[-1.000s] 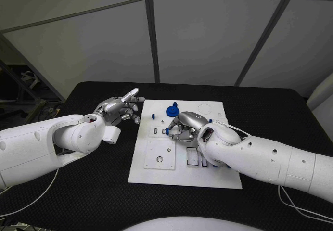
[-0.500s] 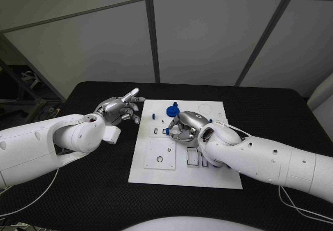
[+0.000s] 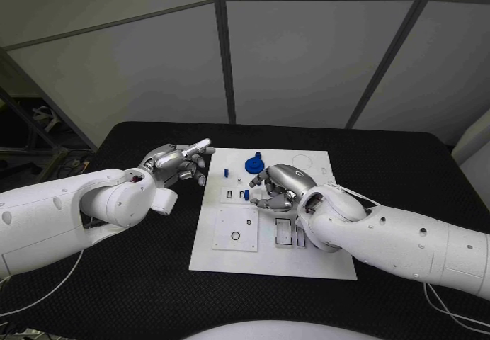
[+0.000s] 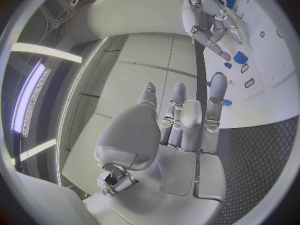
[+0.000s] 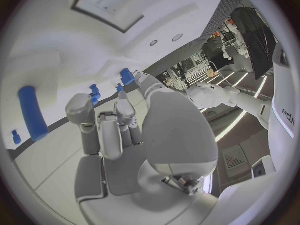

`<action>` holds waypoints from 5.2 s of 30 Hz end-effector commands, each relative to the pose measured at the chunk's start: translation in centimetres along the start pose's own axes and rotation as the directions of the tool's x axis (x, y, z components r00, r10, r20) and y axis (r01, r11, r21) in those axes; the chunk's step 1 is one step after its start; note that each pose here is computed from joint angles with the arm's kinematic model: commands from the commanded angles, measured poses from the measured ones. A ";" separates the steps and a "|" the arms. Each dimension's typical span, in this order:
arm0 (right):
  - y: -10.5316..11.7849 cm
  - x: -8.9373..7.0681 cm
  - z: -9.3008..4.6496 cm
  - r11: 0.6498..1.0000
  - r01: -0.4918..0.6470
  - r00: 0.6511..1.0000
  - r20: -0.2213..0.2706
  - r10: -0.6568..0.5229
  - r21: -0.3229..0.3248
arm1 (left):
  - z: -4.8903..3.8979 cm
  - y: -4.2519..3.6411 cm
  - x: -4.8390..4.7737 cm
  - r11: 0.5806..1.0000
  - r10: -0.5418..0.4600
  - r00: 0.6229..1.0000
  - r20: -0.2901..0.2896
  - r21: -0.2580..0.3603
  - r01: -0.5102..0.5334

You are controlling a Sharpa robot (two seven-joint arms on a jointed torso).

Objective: Assemble the parts on the task board

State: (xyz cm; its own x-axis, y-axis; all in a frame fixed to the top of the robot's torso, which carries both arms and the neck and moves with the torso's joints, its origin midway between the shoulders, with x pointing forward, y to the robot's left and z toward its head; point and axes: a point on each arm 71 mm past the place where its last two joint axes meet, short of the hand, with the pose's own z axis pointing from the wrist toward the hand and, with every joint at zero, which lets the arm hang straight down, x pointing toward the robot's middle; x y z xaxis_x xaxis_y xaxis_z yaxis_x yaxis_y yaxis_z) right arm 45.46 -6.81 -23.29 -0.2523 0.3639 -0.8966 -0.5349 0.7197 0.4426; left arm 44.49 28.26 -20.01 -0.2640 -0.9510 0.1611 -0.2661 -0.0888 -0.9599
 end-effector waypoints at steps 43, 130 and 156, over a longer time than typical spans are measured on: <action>-5.1 -13.6 -4.5 0.901 -0.429 0.863 0.266 0.429 -0.059 | 10.92 -3.24 8.01 0.163 0.854 0.232 -0.466 -0.184 -0.969; -5.1 -13.0 -3.8 0.896 -0.443 0.869 0.233 0.438 -0.032 | 12.28 -0.22 10.47 0.120 0.781 0.198 -0.592 -0.169 -0.978; -5.3 -13.0 -3.8 0.896 -0.443 0.870 0.230 0.436 -0.025 | 11.77 -0.31 9.89 0.259 0.768 0.338 -0.543 -0.219 -0.941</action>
State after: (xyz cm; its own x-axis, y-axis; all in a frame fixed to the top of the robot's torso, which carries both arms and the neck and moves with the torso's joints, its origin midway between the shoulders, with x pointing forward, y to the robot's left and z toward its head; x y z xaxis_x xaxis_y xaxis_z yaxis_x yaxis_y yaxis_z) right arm 48.52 -17.72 -14.14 -0.2620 0.7672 -0.5854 -0.3845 0.4734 0.7925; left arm 52.80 15.41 -21.05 -0.8129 -0.1600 -0.5600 0.0188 0.9538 -0.2998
